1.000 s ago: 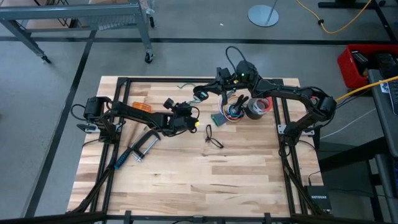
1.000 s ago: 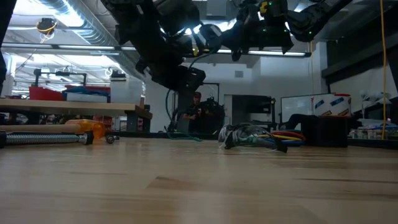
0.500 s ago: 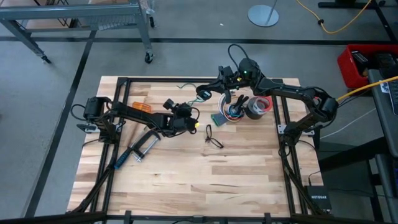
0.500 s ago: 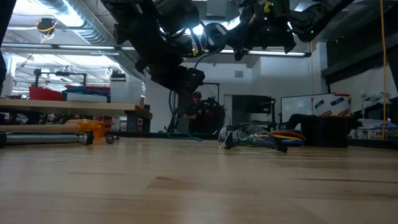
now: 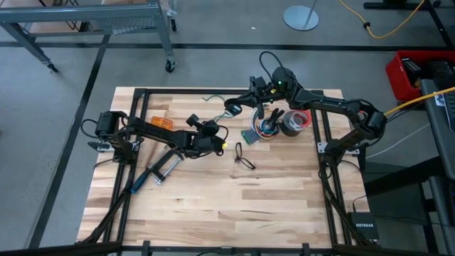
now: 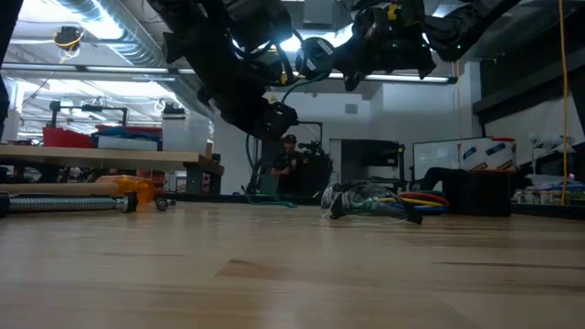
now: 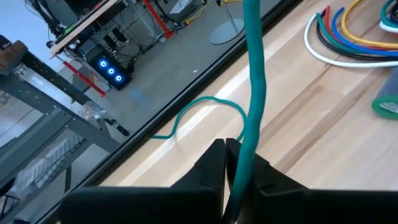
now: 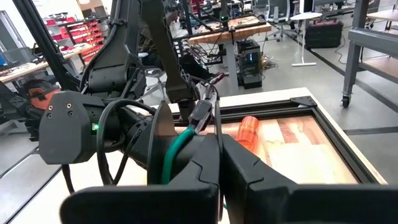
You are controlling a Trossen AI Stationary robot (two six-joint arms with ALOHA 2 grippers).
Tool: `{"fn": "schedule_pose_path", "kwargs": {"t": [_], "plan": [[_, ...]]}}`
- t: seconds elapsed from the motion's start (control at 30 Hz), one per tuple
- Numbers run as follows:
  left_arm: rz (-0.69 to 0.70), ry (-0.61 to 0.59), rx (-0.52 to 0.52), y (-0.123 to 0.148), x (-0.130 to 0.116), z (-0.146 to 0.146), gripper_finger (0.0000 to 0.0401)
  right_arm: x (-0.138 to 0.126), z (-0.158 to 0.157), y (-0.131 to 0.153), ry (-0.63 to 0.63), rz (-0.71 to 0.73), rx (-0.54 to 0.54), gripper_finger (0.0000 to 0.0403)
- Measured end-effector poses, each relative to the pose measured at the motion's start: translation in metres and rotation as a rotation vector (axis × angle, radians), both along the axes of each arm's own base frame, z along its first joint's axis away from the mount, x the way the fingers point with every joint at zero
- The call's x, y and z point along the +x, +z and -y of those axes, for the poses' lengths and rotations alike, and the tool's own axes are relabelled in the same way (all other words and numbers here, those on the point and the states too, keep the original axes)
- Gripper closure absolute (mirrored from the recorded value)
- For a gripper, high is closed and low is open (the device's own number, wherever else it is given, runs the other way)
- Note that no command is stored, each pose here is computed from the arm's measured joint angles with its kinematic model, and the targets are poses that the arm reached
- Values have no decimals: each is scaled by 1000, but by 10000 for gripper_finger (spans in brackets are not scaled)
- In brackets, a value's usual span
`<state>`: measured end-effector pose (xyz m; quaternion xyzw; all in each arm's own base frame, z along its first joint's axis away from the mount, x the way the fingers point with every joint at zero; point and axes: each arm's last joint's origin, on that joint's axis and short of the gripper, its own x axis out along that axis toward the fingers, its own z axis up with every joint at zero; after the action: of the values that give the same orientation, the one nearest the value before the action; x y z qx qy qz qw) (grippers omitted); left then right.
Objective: Coil cords
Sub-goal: Coil the green wire on the black spool
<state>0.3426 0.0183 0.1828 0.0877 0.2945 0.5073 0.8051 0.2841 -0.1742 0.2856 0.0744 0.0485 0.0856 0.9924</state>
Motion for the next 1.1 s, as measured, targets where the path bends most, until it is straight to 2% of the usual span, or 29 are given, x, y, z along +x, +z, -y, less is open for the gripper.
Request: {"fn": "schedule_pose_path", "kwargs": {"t": [0.37,0.57,0.83,0.97,1.1], "plan": [[-31,-11,9,0,-1,0,400,-8,10,-4,-21,-36,26,400],[-20,0,1,-1,-1,0,389,-10,13,-7,-30,-56,22,400],[36,27,-19,-1,-1,0,342,-10,13,-6,-29,-50,16,400],[10,15,-10,-1,-1,-1,314,-10,13,-6,-28,-50,15,400],[-21,1,1,-1,-1,0,304,-10,13,-6,-27,-50,7,400]]}}
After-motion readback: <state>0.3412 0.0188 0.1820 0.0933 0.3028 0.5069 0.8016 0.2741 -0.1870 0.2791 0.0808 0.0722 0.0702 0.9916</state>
